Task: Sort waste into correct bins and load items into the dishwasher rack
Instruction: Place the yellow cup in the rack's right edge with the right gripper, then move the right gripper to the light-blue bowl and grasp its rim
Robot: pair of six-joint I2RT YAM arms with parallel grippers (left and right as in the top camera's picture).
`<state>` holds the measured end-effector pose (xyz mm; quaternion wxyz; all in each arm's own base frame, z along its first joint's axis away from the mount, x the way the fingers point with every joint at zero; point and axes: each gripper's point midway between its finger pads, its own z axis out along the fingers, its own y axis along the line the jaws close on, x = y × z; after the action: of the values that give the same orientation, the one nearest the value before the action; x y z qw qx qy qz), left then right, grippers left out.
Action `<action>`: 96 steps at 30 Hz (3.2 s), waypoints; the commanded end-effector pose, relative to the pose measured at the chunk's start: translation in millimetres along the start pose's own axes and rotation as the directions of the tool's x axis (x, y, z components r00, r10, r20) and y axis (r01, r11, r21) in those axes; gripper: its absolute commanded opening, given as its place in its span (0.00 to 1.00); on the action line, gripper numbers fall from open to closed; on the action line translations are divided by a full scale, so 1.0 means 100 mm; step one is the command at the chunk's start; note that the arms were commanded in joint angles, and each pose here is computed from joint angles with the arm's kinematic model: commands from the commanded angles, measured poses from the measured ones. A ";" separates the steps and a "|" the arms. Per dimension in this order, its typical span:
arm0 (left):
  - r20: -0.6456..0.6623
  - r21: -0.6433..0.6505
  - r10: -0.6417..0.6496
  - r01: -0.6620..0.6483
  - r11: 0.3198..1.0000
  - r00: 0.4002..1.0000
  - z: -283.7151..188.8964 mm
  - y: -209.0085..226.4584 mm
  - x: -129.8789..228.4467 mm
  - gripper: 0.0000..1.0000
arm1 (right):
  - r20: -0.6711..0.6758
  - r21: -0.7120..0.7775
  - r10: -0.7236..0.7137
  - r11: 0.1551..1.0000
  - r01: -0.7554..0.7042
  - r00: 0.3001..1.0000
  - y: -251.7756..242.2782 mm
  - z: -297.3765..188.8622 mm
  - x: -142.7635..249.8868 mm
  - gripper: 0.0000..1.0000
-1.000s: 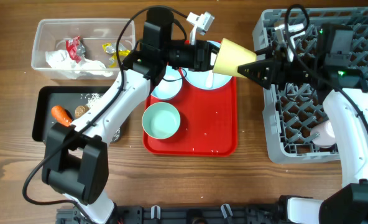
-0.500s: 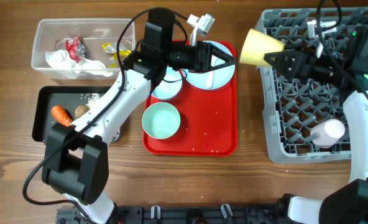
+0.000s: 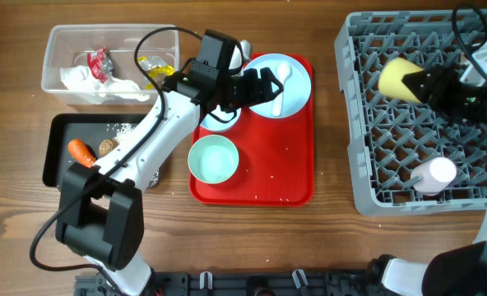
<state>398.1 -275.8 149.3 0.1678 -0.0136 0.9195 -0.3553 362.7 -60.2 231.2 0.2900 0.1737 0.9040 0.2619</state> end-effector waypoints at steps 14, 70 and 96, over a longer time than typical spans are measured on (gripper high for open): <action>0.087 -0.301 0.005 0.021 0.953 0.996 -0.11 0.53 -0.06 1.00 | 0.247 0.619 0.407 0.632 -0.467 0.879 -1.50 -1.47 0.24 0.25; -0.001 -0.466 0.267 -0.237 0.852 0.964 -0.92 0.58 0.14 1.00 | -0.088 0.138 -0.360 0.919 0.369 0.929 1.31 0.49 0.48 0.95; 0.032 -0.547 0.075 -0.045 0.836 0.997 -1.27 1.25 0.00 0.96 | -0.186 -0.052 -0.285 0.959 0.280 0.940 1.96 2.16 1.06 0.68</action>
<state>368.9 -97.4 158.8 0.1936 -0.0490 0.9773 -0.0702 438.5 238.1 150.3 0.2429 -0.0056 0.9395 0.2415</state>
